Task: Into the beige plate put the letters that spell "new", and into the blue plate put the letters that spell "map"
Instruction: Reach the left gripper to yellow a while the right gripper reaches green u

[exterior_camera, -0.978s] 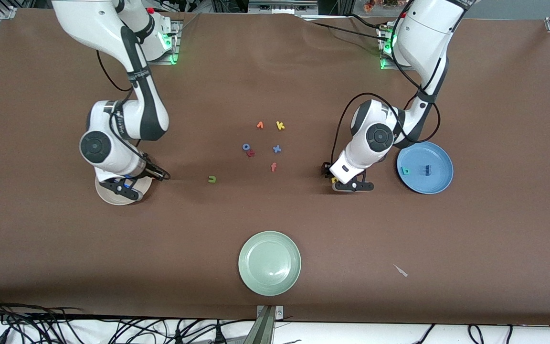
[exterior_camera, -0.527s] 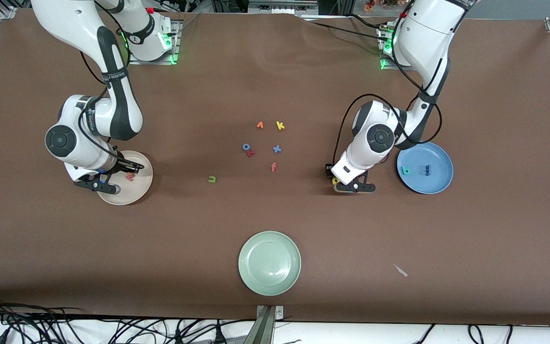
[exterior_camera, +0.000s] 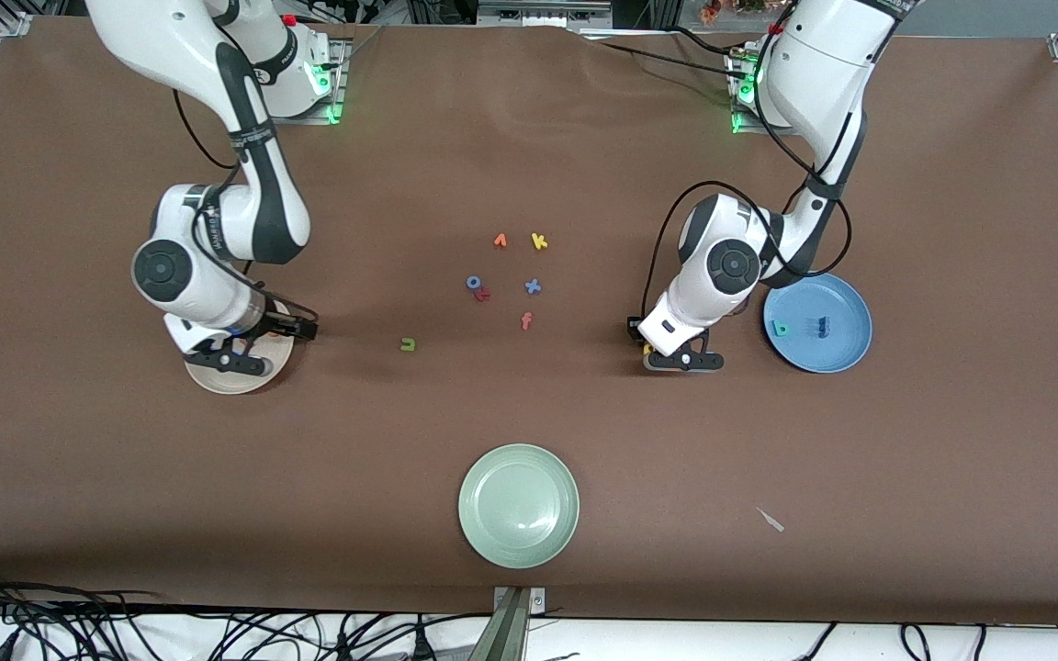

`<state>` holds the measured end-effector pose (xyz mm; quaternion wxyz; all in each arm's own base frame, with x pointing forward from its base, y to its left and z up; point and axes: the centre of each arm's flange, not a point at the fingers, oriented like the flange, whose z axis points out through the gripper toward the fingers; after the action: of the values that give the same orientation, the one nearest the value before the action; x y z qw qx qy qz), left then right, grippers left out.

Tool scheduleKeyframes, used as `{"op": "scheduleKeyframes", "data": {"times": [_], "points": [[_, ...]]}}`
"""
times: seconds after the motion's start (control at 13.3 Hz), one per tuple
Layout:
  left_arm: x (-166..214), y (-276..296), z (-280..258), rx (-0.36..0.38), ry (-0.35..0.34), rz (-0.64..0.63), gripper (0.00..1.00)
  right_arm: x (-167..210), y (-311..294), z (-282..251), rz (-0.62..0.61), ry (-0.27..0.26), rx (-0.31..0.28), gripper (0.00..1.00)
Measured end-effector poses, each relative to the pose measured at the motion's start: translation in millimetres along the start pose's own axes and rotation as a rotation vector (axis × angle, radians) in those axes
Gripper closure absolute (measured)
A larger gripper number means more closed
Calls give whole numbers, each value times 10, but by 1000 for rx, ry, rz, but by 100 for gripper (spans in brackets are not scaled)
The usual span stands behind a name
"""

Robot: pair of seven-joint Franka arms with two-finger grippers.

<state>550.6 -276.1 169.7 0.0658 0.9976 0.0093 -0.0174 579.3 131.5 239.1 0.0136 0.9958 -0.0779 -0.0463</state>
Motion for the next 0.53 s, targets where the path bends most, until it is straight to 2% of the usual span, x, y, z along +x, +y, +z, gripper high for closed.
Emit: {"op": "scheduleKeyframes", "data": {"times": [0.3, 0.45, 0.53], "points": [[11, 3, -10, -1, 3, 0, 76, -153, -675, -73, -102, 10, 40, 0], [34, -22, -21, 1, 7, -4, 76, -244, -955, -16, -137, 3, 49, 0], [50, -40, -30, 2, 10, -7, 69, -274, -1048, 65, -149, -3, 47, 0]]}}
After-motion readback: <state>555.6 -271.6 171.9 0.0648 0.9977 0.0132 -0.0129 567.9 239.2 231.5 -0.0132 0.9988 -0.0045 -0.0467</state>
